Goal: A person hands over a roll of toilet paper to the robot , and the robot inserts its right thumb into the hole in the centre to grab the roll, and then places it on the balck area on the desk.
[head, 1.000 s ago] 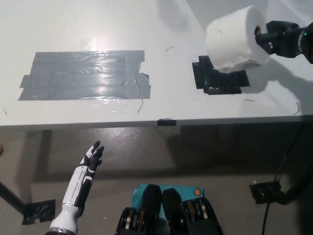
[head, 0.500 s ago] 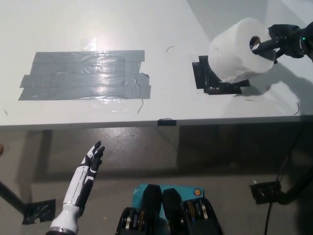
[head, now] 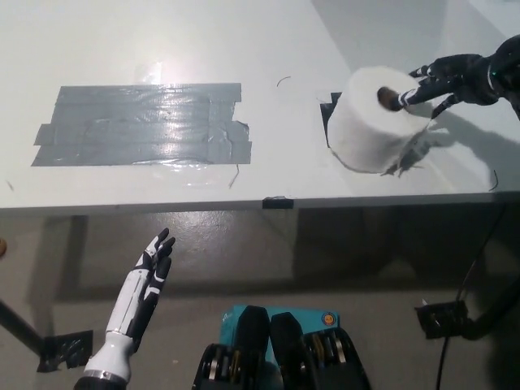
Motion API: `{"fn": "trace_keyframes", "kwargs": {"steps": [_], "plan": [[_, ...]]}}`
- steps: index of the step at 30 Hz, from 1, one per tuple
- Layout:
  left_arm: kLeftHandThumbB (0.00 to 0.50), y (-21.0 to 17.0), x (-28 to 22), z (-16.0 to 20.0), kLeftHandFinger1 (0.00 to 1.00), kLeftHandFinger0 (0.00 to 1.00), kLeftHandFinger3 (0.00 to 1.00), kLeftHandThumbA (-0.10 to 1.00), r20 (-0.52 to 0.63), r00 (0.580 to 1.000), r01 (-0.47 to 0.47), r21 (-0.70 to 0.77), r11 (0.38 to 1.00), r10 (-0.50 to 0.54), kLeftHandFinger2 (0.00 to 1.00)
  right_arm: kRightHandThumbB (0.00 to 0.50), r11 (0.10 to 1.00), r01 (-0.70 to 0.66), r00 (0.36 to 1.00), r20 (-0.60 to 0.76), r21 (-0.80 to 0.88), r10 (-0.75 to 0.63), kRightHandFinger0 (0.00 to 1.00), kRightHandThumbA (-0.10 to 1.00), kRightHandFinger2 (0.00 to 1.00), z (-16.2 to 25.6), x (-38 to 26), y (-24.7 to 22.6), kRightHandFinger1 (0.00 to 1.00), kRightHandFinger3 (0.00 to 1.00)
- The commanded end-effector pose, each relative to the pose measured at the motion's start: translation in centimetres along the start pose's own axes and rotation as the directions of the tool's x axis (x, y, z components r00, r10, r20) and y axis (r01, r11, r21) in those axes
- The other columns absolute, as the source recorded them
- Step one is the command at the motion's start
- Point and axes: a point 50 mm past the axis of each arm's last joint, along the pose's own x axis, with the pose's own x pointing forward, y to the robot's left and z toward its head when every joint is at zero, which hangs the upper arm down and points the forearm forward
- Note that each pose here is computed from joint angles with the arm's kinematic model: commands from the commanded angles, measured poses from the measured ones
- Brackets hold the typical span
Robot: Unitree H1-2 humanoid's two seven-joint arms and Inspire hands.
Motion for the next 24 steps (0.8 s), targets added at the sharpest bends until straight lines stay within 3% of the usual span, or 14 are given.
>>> {"fn": "trace_keyframes", "kwargs": {"steps": [1, 5, 11, 13, 14, 16, 18, 19, 21, 22, 24], "plan": [[0.054, 0.5, 0.5, 0.8, 1.00, 1.00, 1.00, 0.96, 0.037, 0.999, -0.001, 0.016, 1.000, 0.001, 1.00, 0.499, 0.997, 0.015, 0.997, 0.077, -0.081, -0.009, 1.00, 0.72, 1.00, 3.7, -2.7, -2.9, 1.00, 1.00], [0.054, 0.5, 0.5, 0.9, 1.00, 1.00, 1.00, 0.95, 0.036, 0.999, 0.000, 0.012, 1.000, -0.001, 1.00, 0.500, 0.999, 0.052, 0.994, 0.095, 0.017, -0.053, 1.00, 0.66, 1.00, 3.8, -2.8, -3.3, 1.00, 1.00], [0.056, 0.5, 0.7, 1.2, 1.00, 1.00, 1.00, 0.95, 0.038, 0.999, -0.001, 0.014, 1.000, 0.001, 1.00, 0.497, 0.981, 0.193, 0.965, 0.176, 0.024, -0.194, 1.00, 0.83, 1.00, 4.7, -3.6, -4.5, 1.00, 1.00], [0.044, 0.5, 0.7, 1.1, 1.00, 1.00, 1.00, 0.96, 0.039, 0.999, 0.000, 0.016, 1.000, 0.000, 1.00, 0.420, 0.967, 0.242, 0.938, 0.235, 0.083, -0.255, 1.00, 0.78, 1.00, 5.3, -4.1, -5.1, 1.00, 1.00], [0.045, 0.5, 0.7, 1.1, 1.00, 1.00, 1.00, 0.96, 0.037, 0.999, 0.002, 0.012, 1.000, -0.003, 1.00, 0.415, 0.961, 0.255, 0.927, 0.254, 0.112, -0.275, 1.00, 0.82, 1.00, 5.6, -4.4, -5.4, 1.00, 1.00], [0.043, 0.5, 0.6, 1.1, 1.00, 1.00, 1.00, 0.95, 0.035, 0.999, -0.001, 0.010, 1.000, 0.001, 1.00, 0.409, 0.936, 0.285, 0.885, 0.320, 0.204, -0.339, 1.00, 0.79, 1.00, 6.3, -4.9, -5.9, 1.00, 1.00], [0.038, 0.5, 0.6, 1.1, 1.00, 1.00, 1.00, 0.95, 0.041, 0.999, -0.005, 0.018, 1.000, 0.004, 1.00, 0.419, 0.903, 0.329, 0.827, 0.377, 0.274, -0.416, 1.00, 0.84, 1.00, 7.0, -5.7, -6.6, 1.00, 1.00], [0.037, 0.5, 0.7, 1.1, 1.00, 1.00, 1.00, 0.95, 0.044, 0.999, -0.006, 0.018, 1.000, 0.006, 1.00, 0.439, 0.888, 0.366, 0.803, 0.388, 0.277, -0.452, 1.00, 0.90, 1.00, 7.4, -6.0, -6.9, 1.00, 1.00], [0.041, 0.7, 0.8, 1.2, 1.00, 1.00, 1.00, 0.96, 0.047, 0.999, -0.009, 0.019, 1.000, 0.008, 1.00, 0.469, 0.851, 0.400, 0.740, 0.428, 0.340, -0.519, 1.00, 0.90, 1.00, 8.4, -6.9, -7.4, 1.00, 1.00], [0.042, 0.8, 1.1, 1.3, 1.00, 1.00, 1.00, 0.98, 0.052, 0.999, -0.009, 0.023, 1.000, 0.007, 1.00, 0.480, 0.813, 0.440, 0.656, 0.482, 0.382, -0.582, 1.00, 0.96, 1.00, 10.0, -8.4, -8.3, 1.00, 1.00], [0.052, 0.8, 1.3, 1.4, 1.00, 1.00, 1.00, 1.00, 0.059, 0.998, -0.011, 0.025, 1.000, 0.010, 1.00, 0.477, 0.785, 0.466, 0.594, 0.513, 0.408, -0.619, 1.00, 0.98, 1.00, 11.1, -9.6, -8.8, 1.00, 1.00]]}}
